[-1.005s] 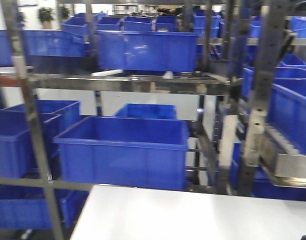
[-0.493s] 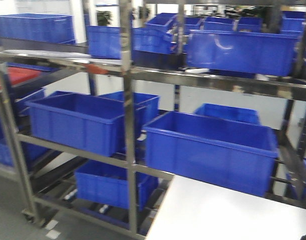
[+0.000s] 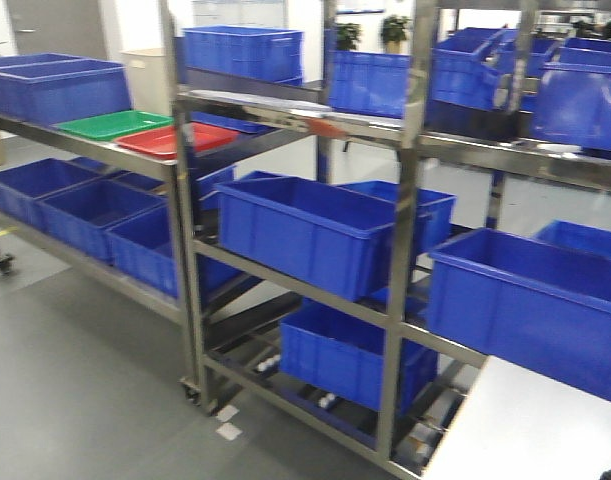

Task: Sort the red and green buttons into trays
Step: 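Drive the base away from the shelf holding both switches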

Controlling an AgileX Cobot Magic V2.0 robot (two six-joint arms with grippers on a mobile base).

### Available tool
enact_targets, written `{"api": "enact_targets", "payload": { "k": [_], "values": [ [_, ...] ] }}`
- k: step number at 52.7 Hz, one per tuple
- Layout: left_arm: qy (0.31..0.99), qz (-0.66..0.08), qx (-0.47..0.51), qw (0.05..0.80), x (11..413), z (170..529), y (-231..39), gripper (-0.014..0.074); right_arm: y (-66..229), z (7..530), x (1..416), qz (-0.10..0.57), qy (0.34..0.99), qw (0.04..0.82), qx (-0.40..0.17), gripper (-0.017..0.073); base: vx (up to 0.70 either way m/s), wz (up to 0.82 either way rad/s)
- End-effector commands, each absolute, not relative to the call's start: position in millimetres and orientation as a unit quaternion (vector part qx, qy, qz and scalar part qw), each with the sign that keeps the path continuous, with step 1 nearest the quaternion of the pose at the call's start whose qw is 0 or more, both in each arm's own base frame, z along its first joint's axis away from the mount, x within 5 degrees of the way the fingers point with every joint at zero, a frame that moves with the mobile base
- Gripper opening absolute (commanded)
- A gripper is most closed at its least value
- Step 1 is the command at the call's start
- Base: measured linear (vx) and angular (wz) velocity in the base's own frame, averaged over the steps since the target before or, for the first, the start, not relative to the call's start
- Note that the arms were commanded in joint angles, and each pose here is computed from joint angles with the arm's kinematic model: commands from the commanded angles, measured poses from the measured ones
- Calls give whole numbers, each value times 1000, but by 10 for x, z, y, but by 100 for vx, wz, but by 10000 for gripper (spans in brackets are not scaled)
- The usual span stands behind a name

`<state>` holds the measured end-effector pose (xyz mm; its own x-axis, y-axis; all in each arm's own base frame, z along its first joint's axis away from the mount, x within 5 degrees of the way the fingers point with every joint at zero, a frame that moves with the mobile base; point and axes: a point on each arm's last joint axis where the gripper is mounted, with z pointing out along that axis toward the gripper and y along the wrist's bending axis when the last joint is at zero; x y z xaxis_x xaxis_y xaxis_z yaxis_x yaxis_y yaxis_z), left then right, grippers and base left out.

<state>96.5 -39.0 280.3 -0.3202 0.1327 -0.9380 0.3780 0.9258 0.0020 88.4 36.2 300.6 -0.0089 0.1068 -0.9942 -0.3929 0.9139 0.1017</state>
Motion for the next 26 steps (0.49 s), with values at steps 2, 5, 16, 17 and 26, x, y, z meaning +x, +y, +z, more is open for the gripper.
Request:
{"api": "enact_targets", "payload": {
  "k": [2, 5, 16, 17, 26],
  "values": [
    [772, -121, 153, 605, 987, 2970, -405, 0, 354, 3108, 886, 185, 678, 705, -94, -10, -8, 46],
    [772, -121, 153, 605, 987, 2970, -405, 0, 354, 3108, 886, 185, 678, 705, -94, -10, -8, 46],
    [772, -121, 153, 605, 987, 2970, -405, 0, 354, 3108, 886, 185, 678, 705, -94, -10, -8, 48],
    [772, -121, 153, 605, 987, 2970, -405, 0, 354, 3108, 886, 185, 678, 705, -94, -10, -8, 50],
    [772, -121, 153, 605, 987, 2970, -405, 0, 354, 3108, 886, 185, 678, 705, -94, -10, -8, 52]
  ]
}}
